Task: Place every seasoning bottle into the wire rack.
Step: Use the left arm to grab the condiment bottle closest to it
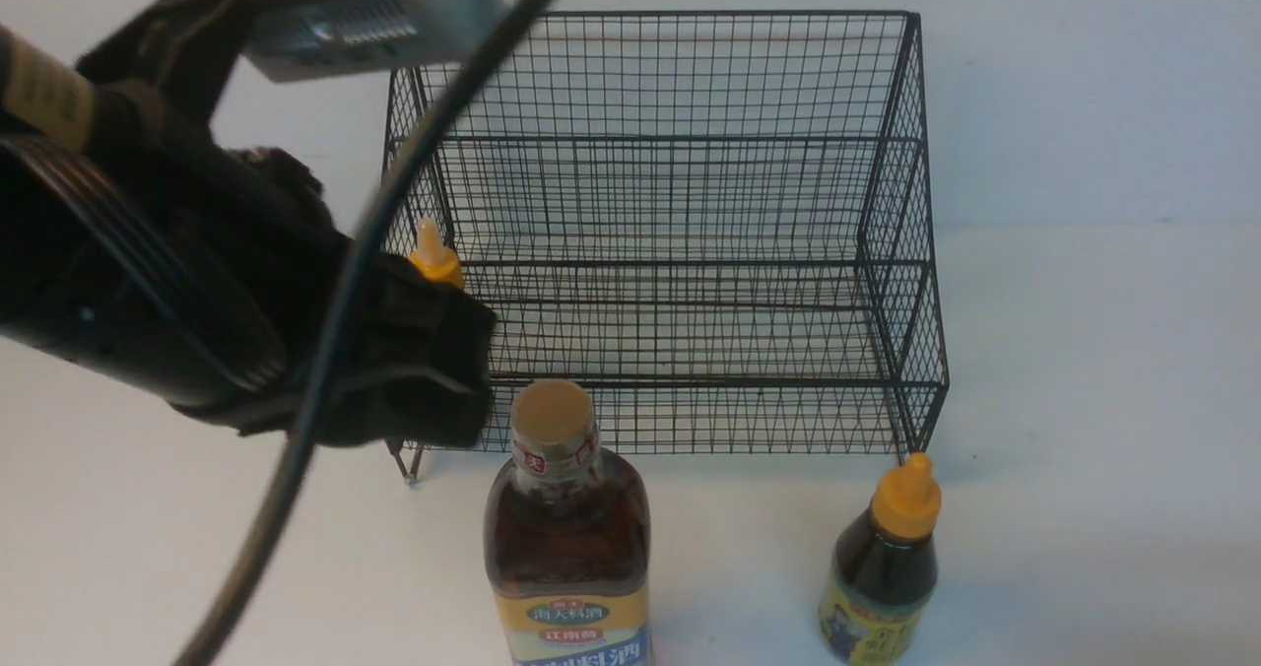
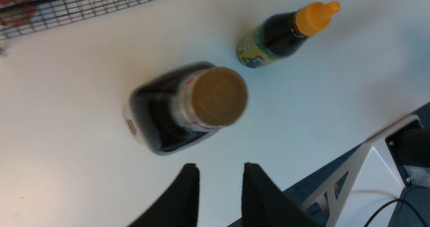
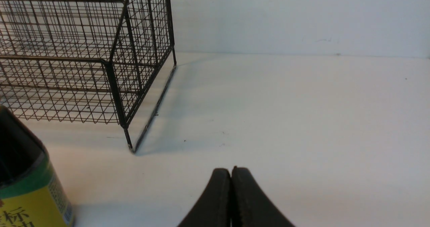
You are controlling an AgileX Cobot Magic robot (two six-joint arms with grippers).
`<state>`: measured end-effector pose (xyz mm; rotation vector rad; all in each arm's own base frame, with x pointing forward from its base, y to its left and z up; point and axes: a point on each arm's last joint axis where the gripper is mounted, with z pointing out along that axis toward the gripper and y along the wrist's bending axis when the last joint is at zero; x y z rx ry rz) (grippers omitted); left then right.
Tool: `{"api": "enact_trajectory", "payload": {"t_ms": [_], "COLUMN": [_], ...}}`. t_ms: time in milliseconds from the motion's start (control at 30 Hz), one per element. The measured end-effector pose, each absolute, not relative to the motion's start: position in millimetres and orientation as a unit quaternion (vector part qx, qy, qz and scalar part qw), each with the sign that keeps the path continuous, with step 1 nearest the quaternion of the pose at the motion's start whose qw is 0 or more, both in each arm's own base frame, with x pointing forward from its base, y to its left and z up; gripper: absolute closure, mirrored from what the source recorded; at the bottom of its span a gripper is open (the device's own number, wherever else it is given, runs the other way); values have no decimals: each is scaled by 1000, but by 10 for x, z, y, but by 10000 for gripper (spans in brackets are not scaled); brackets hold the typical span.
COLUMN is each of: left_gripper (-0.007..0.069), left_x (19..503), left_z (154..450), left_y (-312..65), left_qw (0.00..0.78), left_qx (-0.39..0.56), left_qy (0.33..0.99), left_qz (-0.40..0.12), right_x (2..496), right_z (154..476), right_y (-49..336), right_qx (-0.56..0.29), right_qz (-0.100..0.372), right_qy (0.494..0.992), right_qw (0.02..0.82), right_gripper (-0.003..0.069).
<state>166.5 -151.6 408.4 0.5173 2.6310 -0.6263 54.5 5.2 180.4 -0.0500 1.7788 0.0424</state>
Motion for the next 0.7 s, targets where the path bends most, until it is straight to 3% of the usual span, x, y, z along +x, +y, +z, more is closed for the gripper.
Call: {"api": "enact_trajectory", "payload": {"t_ms": [267, 367, 600, 700], "left_gripper": [114, 69, 52, 81], "left_x": [1914, 2022, 2177, 2210], "left_z": [3986, 3866, 3637, 3579], "left_y": [-1831, -1890, -2023, -2055], "left_qw": [200, 191, 161, 153], "left_qx": [171, 162, 152, 152], "left_qy": [952, 959, 969, 971], "left_qz": [-156, -131, -108, -103], "right_x": [545, 545, 545, 545], "right_z": [1804, 1804, 1804, 1804], "right_y": [52, 52, 52, 52], "right_qx": [-22, -22, -22, -22], "right_qz": [18, 18, 18, 18], "right_qy": [777, 777, 777, 777], "right_qw": [629, 629, 629, 629], "right_gripper": [666, 666, 666, 666]}}
